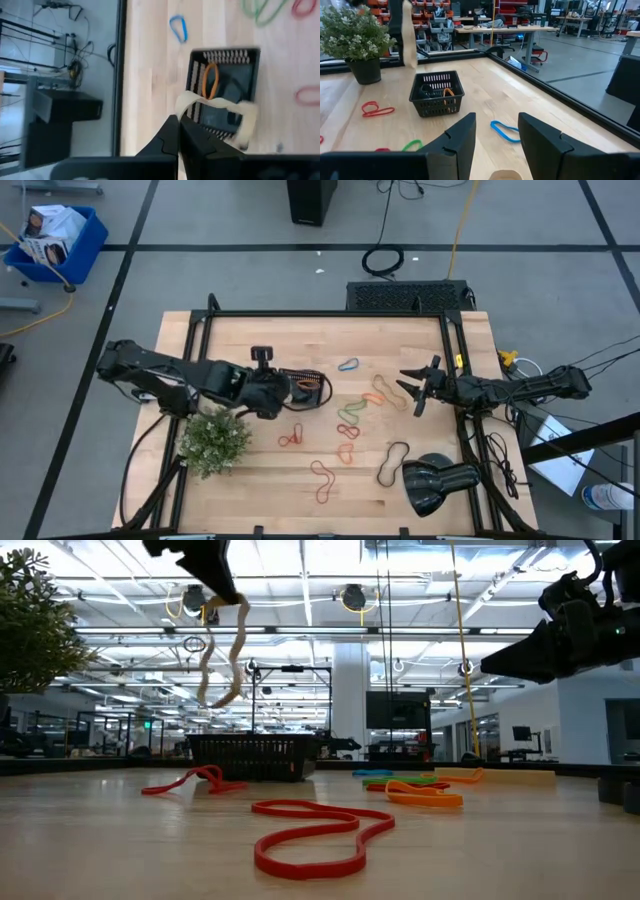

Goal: Pick and place rubber bands into bin
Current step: Put the bottom white rubber band into the black bin

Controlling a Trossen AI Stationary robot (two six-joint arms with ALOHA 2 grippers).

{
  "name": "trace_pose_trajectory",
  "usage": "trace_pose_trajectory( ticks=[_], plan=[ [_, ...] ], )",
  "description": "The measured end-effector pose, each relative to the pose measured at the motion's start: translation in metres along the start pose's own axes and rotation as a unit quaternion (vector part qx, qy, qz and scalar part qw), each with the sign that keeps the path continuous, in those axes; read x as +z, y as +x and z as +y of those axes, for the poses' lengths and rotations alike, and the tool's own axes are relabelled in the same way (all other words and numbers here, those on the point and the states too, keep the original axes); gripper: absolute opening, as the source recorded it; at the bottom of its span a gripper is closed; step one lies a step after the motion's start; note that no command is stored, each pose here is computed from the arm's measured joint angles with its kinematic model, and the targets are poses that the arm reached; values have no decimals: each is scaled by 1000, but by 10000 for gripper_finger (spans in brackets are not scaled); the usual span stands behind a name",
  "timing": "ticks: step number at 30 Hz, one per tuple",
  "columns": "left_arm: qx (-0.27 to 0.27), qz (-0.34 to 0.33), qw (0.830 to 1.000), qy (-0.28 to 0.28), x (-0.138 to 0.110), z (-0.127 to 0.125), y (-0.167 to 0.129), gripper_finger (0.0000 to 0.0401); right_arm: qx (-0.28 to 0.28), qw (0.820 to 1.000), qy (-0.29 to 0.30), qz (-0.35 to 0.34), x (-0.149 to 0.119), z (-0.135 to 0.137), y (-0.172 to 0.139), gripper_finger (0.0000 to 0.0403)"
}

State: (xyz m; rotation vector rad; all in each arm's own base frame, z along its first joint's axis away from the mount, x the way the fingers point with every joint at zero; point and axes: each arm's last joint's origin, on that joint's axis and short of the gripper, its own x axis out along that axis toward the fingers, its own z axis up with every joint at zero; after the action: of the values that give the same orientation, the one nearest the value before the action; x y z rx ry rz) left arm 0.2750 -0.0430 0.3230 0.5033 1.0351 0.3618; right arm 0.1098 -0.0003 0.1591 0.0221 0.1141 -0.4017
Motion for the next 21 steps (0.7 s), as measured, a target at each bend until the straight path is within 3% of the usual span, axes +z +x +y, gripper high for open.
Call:
trace_pose_trajectory(
  ticks=[10, 21],
  plan=[
    [-16, -58, 998, -18, 10, 24, 18, 11, 0, 1000, -1, 2, 0, 0, 0, 141],
    [-39, -46, 997, -48, -19, 21, 81, 11, 0, 1000, -3, 4, -1, 0, 0, 141]
  ],
)
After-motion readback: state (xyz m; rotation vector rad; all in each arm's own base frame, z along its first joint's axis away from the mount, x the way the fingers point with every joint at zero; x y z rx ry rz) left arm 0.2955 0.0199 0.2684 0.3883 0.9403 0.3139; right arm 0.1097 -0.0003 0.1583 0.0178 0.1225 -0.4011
